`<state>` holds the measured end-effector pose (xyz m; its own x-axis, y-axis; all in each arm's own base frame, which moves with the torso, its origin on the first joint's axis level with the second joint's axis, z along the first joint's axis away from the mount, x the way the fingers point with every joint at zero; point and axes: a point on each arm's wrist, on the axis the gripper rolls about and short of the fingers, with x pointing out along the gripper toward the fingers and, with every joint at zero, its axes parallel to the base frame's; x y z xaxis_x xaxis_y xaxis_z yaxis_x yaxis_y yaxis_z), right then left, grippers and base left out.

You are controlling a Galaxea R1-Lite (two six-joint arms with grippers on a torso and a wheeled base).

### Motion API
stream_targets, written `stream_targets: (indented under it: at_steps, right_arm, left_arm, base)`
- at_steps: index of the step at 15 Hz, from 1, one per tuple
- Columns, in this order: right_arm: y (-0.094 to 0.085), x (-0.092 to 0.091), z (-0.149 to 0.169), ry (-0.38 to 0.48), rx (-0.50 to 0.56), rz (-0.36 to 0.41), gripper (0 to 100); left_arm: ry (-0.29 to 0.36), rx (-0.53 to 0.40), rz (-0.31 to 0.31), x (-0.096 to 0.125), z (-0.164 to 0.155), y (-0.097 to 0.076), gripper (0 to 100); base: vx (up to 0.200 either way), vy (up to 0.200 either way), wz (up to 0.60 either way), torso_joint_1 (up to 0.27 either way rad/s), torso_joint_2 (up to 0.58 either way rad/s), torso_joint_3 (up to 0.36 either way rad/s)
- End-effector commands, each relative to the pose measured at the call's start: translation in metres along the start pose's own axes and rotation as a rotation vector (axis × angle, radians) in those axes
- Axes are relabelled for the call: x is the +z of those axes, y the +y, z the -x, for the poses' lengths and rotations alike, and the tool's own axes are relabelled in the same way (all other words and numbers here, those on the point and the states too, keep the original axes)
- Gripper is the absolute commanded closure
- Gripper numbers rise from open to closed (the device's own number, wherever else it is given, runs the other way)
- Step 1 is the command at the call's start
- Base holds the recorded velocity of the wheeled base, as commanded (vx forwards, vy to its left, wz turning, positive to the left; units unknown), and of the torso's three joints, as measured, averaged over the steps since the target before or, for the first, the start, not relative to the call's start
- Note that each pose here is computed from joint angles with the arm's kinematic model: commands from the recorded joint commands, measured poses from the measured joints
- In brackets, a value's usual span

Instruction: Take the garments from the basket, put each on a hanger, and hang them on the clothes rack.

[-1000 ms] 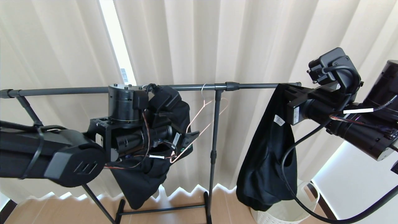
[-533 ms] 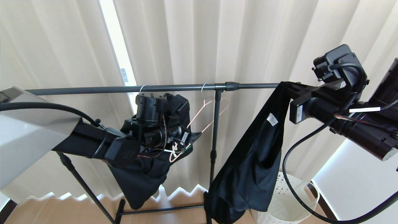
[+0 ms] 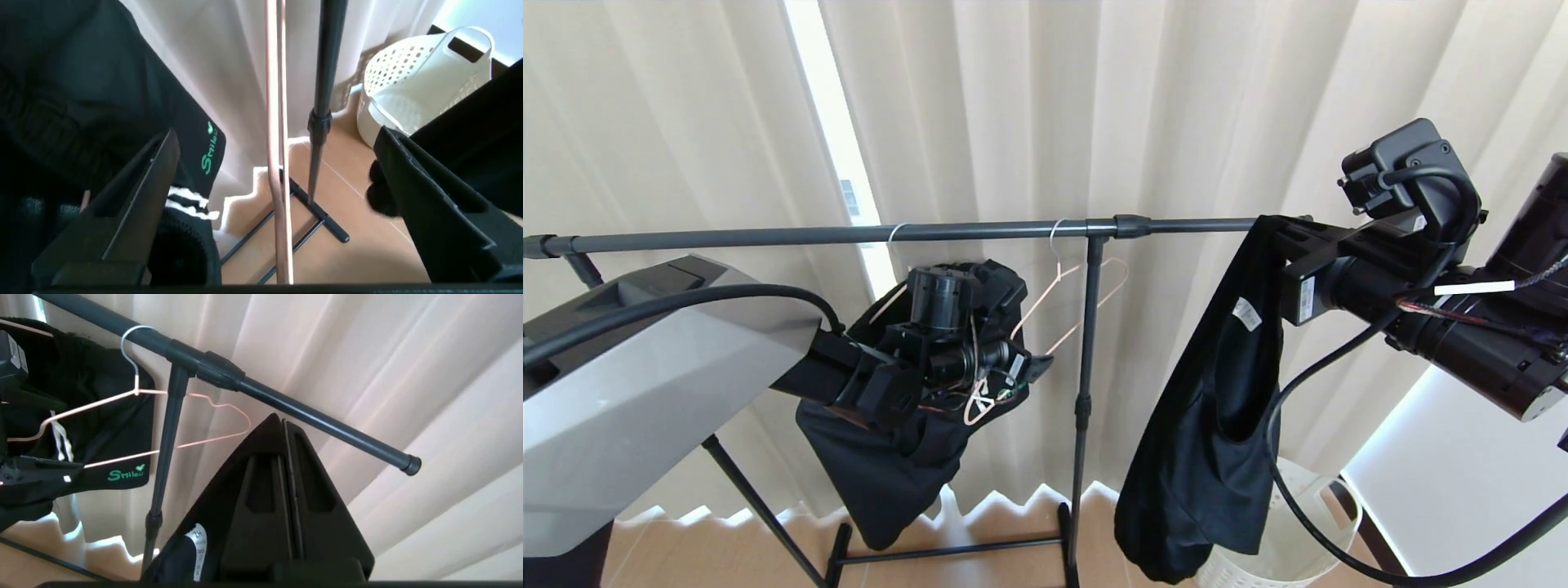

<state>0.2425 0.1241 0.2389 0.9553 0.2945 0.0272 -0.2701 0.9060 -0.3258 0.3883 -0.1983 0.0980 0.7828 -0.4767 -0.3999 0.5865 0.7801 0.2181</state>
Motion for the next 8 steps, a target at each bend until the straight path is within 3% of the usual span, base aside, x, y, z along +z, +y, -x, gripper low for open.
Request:
stream_targets:
  at_steps: [1,5,6,8]
  right_arm:
    - [0.0007,-0.0008,-0.0013,0.003,0.001,0.001,100]
    - [0.0007,-0.0008,-0.0013,0.002,0.002,0.001,100]
    - [0.0009,-0.0011,-0.0017,0.004,0.003,0.001,100]
    - [0.0006,-0.0013,-0.0017,0.004,0.001,0.001,100]
  left_arm:
    - [0.012,-0.002,0.002,-0.006,-0.007,-0.0002,0]
    - [0.025,-0.001,0.009,-0.0115,-0.0108,0.0007,0]
    - [0.024,0.0,0.009,-0.011,-0.0105,0.0008,100]
    - [0.018,0.001,0.007,-0.0086,-0.0085,0.0013,100]
  base:
    - [0.0,0.0,0.0,0.0,0.0,0.0]
    - [0.0,0.0,0.0,0.0,0.0,0.0]
    - [0.0,0.0,0.0,0.0,0.0,0.0]
    - [0.0,0.0,0.0,0.0,0.0,0.0]
